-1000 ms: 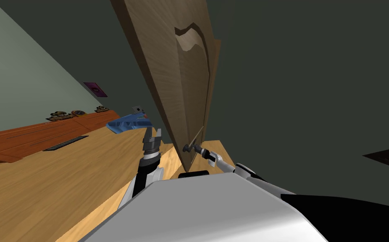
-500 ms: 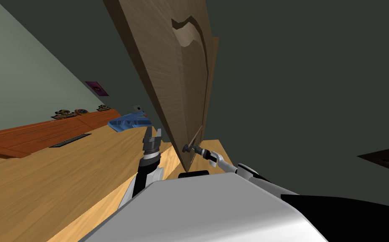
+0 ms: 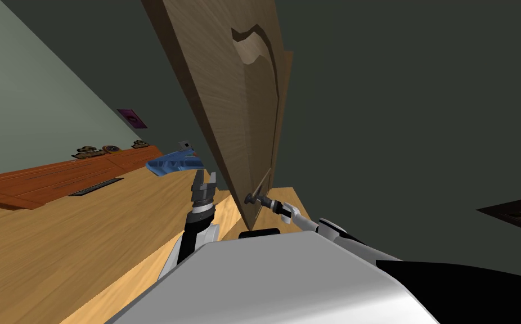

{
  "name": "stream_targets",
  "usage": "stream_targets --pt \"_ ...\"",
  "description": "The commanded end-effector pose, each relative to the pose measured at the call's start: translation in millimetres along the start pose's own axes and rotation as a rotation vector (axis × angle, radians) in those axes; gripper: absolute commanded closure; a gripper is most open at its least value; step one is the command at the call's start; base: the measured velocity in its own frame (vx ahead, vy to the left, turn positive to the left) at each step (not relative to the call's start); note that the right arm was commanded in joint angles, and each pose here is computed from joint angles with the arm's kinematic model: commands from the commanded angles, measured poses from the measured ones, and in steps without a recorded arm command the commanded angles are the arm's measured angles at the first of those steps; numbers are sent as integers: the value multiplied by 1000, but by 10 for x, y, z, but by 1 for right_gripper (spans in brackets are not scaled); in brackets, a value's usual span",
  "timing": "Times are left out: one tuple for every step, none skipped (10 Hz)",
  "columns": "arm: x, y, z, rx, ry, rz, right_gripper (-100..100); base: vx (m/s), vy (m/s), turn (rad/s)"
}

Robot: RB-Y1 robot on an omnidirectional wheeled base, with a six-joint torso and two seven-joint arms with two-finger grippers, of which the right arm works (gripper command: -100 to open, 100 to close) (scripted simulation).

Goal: Push the door open

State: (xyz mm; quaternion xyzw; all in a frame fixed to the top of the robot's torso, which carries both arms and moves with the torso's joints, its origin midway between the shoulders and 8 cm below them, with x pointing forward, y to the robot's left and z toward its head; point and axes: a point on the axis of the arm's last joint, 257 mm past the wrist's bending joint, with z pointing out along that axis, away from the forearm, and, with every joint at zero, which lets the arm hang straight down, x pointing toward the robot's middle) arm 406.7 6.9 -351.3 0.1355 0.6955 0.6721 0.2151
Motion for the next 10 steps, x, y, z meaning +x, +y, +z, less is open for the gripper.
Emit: stream_targets --pt "144 -13 27 -5 23 8 100 -4 -17 16" --pt "144 -13 27 -5 23 8 100 -16 -18 -16" --pt "144 -13 27 -5 23 8 100 -5 -21 21" --pt "144 -13 27 -5 23 8 100 -3 -15 15" --pt "144 -13 27 -5 23 8 100 -15 2 -45" --pt "144 -13 27 -5 23 8 100 -12 -3 -30" --pt "144 -13 27 -5 23 8 100 7 -9 34" --pt "144 -13 27 -5 23 8 100 6 5 10" --pt "111 2 -17 -3 32 1 100 -17 -74 74" --pt "141 4 -32 -5 43 2 100 -36 -122 95"
